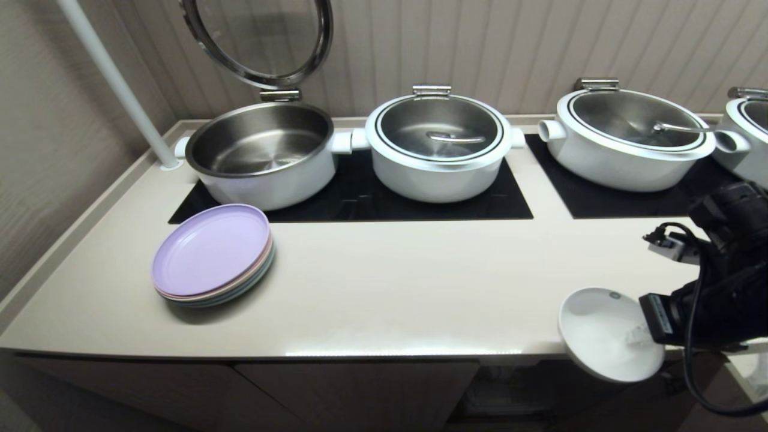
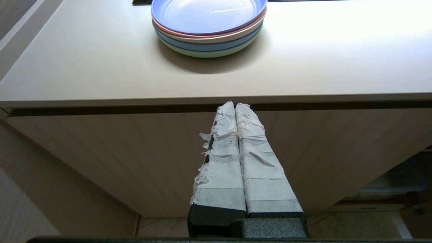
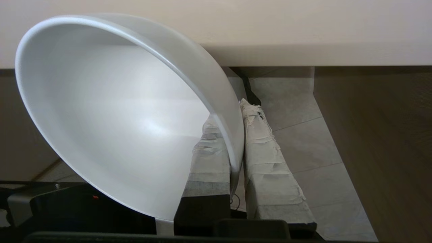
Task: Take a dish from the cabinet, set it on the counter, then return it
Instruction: Place it on the table
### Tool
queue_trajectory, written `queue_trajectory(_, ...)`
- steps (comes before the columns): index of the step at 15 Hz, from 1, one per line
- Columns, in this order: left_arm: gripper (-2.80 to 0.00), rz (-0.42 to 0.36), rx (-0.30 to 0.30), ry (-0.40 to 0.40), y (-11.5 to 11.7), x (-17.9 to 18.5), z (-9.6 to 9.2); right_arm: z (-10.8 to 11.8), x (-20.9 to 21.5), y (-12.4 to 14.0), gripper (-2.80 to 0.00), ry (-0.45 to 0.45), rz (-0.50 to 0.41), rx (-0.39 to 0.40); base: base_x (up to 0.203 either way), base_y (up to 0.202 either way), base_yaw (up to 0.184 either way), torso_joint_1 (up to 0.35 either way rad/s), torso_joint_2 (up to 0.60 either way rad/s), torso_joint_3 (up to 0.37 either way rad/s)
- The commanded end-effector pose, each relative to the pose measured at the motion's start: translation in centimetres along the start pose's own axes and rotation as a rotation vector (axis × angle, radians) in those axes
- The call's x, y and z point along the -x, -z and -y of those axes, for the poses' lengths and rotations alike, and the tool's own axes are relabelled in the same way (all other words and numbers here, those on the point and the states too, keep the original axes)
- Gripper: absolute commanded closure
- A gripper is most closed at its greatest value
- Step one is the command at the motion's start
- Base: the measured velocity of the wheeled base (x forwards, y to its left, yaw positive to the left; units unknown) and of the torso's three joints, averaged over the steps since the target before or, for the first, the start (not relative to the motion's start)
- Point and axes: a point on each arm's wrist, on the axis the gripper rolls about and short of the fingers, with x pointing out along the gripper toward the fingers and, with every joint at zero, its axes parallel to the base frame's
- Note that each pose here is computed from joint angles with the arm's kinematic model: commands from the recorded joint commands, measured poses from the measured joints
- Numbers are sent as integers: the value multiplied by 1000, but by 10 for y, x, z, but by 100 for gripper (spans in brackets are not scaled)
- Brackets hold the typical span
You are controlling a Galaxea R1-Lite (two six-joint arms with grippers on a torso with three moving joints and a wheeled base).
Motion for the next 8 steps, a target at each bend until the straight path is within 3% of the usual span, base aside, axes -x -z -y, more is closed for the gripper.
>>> queue_trajectory(1,0,1,0,0,0,0,0,3,-7,-9,0,9,-10,-38,0,0,0,0,0,0)
queue_trajectory(4,0,1,0,0,0,0,0,-1,-6,-30,0,-2,26,-174,0,0,0,0,0,0)
queue_trajectory(8,0,1,0,0,0,0,0,-4,-11,-43,0,2,-5,-338,0,0,0,0,0,0)
